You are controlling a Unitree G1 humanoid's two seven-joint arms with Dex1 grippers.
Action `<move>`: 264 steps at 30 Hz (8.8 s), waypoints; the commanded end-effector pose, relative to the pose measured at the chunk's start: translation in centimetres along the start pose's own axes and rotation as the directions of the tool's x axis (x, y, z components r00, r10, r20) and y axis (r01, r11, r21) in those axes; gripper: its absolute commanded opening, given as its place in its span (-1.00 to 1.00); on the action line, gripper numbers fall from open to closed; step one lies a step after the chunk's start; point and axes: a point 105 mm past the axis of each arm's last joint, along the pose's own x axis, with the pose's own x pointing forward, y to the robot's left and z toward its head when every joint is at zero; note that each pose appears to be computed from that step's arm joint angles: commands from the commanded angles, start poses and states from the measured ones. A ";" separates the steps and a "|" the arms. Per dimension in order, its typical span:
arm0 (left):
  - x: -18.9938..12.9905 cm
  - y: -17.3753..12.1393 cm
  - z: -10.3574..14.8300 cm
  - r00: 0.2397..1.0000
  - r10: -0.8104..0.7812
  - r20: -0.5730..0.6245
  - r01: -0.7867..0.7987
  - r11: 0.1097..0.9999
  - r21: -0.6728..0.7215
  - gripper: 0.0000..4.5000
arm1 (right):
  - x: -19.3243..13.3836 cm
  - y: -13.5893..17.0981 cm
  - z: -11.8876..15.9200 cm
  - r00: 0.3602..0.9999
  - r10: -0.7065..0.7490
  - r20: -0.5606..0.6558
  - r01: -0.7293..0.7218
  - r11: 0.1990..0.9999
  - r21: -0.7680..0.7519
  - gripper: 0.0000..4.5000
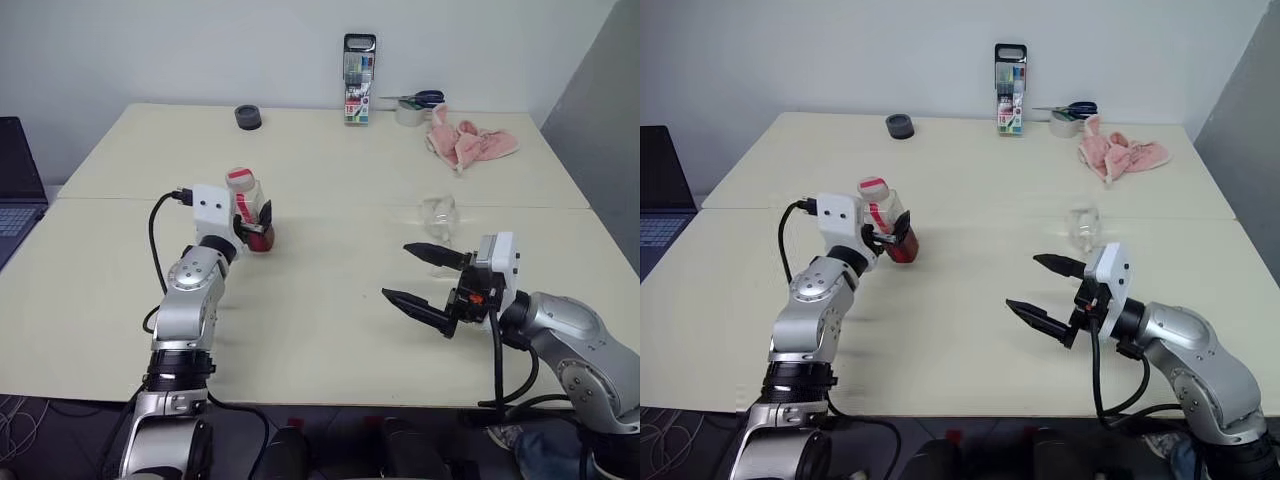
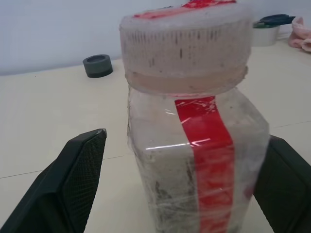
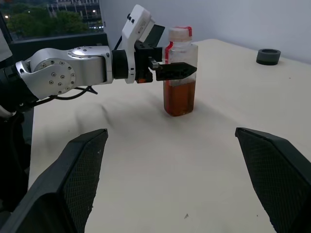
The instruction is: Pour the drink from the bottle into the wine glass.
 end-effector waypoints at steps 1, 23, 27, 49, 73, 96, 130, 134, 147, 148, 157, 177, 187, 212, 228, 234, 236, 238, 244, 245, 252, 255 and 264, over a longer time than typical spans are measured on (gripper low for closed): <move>0.4 0.5 1.6 0.998 0.009 0.057 -0.010 1.000 0.018 0.98 | 0.1 0.2 0.8 1.000 0.018 0.026 -0.017 0.999 -0.038 1.00; 0.9 -0.5 2.3 0.995 -0.033 0.091 0.034 0.999 -0.002 -0.19 | 0.6 0.2 2.1 0.999 0.020 0.030 -0.018 0.999 -0.048 1.00; 0.5 -0.4 2.3 0.995 -0.034 0.092 0.035 0.999 -0.008 -0.23 | 0.8 0.2 2.4 0.999 0.022 0.034 -0.020 0.999 -0.051 1.00; -0.7 -10.3 5.6 0.682 -0.701 0.209 0.707 0.705 0.059 -0.24 | 2.4 -2.6 5.6 0.974 -0.211 0.086 0.219 0.971 -0.094 1.00; -1.6 -16.5 5.4 0.260 -0.950 0.170 0.950 0.284 0.130 -0.24 | 6.3 -1.8 5.3 0.952 -0.295 0.086 0.301 0.951 -0.069 1.00; -2.5 -16.3 4.2 0.187 -0.978 0.089 0.966 0.199 0.167 -0.24 | 7.6 -0.1 4.9 0.997 0.073 0.029 -0.063 0.966 -0.252 -0.18; -0.3 -17.2 5.3 0.267 -0.955 0.128 0.943 0.286 0.168 -0.25 | 7.1 -3.4 5.0 0.855 -0.475 0.207 0.508 0.848 -0.153 0.75; -0.3 -17.2 5.2 0.266 -0.956 0.124 0.943 0.284 0.170 -0.25 | 7.1 -3.7 4.7 0.851 -0.489 0.192 0.517 0.845 -0.138 0.68; -0.3 -17.1 5.1 0.270 -0.956 0.117 0.940 0.288 0.181 -0.25 | 7.8 -2.7 3.7 0.899 -0.418 0.133 0.432 0.896 -0.105 -0.20; -0.3 -17.1 5.1 0.270 -0.956 0.117 0.940 0.287 0.182 -0.25 | 7.9 -2.5 3.6 0.910 -0.394 0.126 0.407 0.907 -0.104 -0.20; -1.4 -16.6 5.1 0.205 -0.972 0.114 0.954 0.225 0.197 -0.25 | 5.8 -3.2 3.6 0.983 0.156 -0.096 -0.177 0.939 -0.295 -0.20; 0.5 -17.1 5.7 0.317 -0.935 0.158 0.927 0.341 0.155 -0.26 | 4.6 -3.6 5.0 0.869 -0.472 0.151 0.494 0.851 -0.180 1.00; 0.5 -17.4 5.7 0.308 -0.939 0.153 0.927 0.333 0.173 -0.26 | 6.9 -3.2 4.7 0.815 -0.551 0.177 0.573 0.813 -0.103 1.00; 0.4 -17.2 5.4 0.297 -0.946 0.134 0.932 0.317 0.176 -0.26 | 8.1 -3.0 4.1 0.848 -0.504 0.167 0.519 0.852 -0.065 -0.18; -0.7 -15.0 6.6 0.159 -0.981 0.115 0.968 0.177 0.175 -0.27 | 5.1 -4.3 5.7 1.000 0.028 0.007 -0.026 0.979 -0.204 0.58; -0.9 -15.1 6.6 0.149 -0.981 0.120 0.972 0.168 0.165 -0.27 | 5.6 -2.3 6.6 0.997 -0.026 0.077 0.042 0.975 -0.218 0.91; -0.9 -15.2 6.6 0.144 -0.982 0.121 0.973 0.163 0.162 -0.27 | 6.1 -2.3 6.7 0.992 -0.076 0.104 0.098 0.968 -0.230 0.91; -1.0 -15.3 6.5 0.142 -0.982 0.121 0.974 0.161 0.160 -0.27 | 6.3 -2.5 6.6 0.986 -0.114 0.121 0.139 0.964 -0.226 0.91; -1.1 -15.5 6.4 0.130 -0.985 0.115 0.976 0.147 0.159 -0.27 | 7.0 -3.9 6.2 0.965 -0.221 0.138 0.250 0.936 -0.247 0.91; -1.2 -15.6 6.4 0.128 -0.985 0.115 0.977 0.146 0.159 -0.27 | 7.0 -4.1 6.1 0.963 -0.234 0.136 0.262 0.932 -0.249 0.91; -1.3 -15.4 6.0 0.131 -0.985 0.109 0.977 0.147 0.155 -0.27 | 5.3 -5.0 5.8 0.952 -0.277 0.130 0.299 0.933 -0.203 0.91; -1.3 -15.2 5.8 0.134 -0.985 0.105 0.977 0.149 0.151 -0.27 | 4.6 -4.4 5.5 0.960 -0.255 0.115 0.272 0.945 -0.179 0.91; -1.3 -15.0 5.6 0.139 -0.986 0.096 0.977 0.152 0.147 -0.27 | 4.1 -1.9 5.3 0.988 -0.134 0.073 0.144 0.976 -0.162 0.91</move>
